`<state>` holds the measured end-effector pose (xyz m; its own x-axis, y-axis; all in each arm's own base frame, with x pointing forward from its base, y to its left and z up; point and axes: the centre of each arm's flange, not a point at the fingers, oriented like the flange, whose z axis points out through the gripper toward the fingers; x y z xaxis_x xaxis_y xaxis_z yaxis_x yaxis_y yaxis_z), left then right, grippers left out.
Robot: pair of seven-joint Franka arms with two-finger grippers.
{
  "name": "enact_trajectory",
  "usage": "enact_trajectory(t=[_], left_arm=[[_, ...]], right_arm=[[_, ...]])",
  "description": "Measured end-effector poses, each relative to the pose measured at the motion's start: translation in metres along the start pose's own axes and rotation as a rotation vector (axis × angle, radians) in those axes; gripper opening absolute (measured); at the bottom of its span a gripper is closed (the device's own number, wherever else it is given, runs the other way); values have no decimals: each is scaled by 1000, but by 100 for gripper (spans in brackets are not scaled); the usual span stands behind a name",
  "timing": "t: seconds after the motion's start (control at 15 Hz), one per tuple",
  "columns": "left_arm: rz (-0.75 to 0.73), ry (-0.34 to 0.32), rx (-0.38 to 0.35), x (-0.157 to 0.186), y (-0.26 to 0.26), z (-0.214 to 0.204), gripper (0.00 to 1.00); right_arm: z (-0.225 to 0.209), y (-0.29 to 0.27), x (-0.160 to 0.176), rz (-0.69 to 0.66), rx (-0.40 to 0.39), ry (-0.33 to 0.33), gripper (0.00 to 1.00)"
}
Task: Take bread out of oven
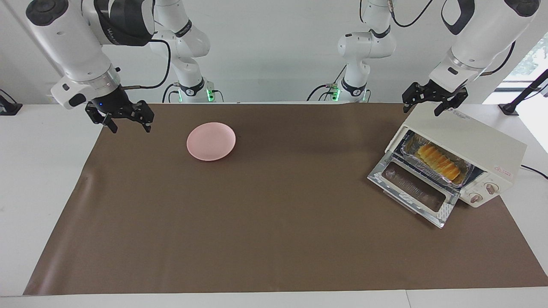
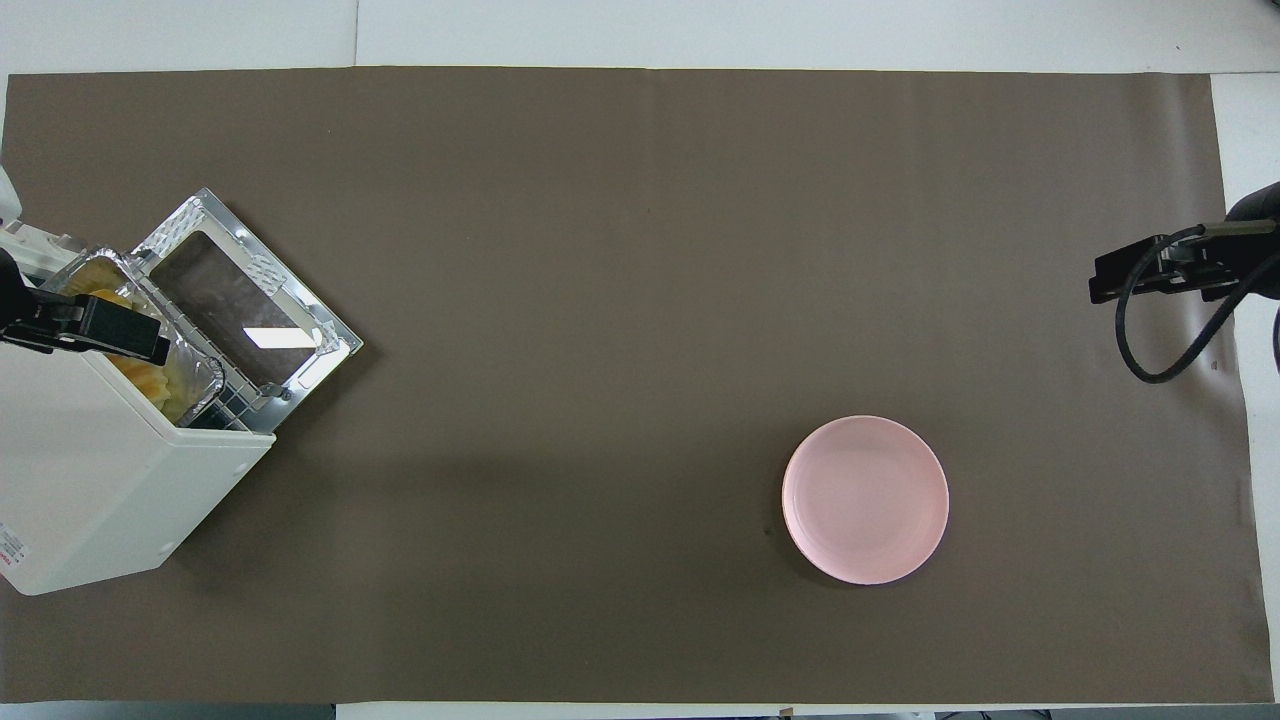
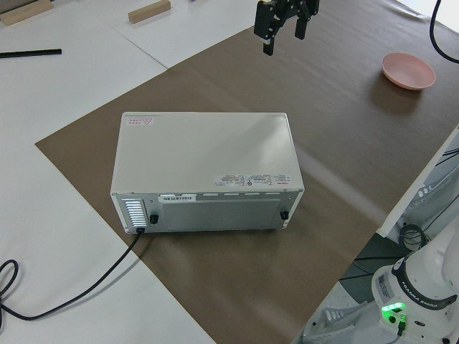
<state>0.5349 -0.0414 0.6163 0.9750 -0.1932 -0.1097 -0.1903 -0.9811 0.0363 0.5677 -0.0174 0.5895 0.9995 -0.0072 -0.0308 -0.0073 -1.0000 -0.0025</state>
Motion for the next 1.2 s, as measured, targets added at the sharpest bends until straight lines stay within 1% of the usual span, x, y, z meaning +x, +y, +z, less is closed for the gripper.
enact_trajectory(t=[0.74, 0.94, 1.07, 1.2], left_arm=[[8, -4, 2, 0, 5, 1, 100], [-15, -6, 39, 2, 0, 0, 100], [-56, -16, 44, 14, 1, 6, 100], [-119, -35, 49, 41, -1, 18, 100]], right_arm=[[0, 0, 0, 0, 0, 0, 100], [0, 0, 0, 0, 0, 0, 100], [0, 0, 0, 0, 0, 0, 100], [0, 0, 0, 0, 0, 0, 100]])
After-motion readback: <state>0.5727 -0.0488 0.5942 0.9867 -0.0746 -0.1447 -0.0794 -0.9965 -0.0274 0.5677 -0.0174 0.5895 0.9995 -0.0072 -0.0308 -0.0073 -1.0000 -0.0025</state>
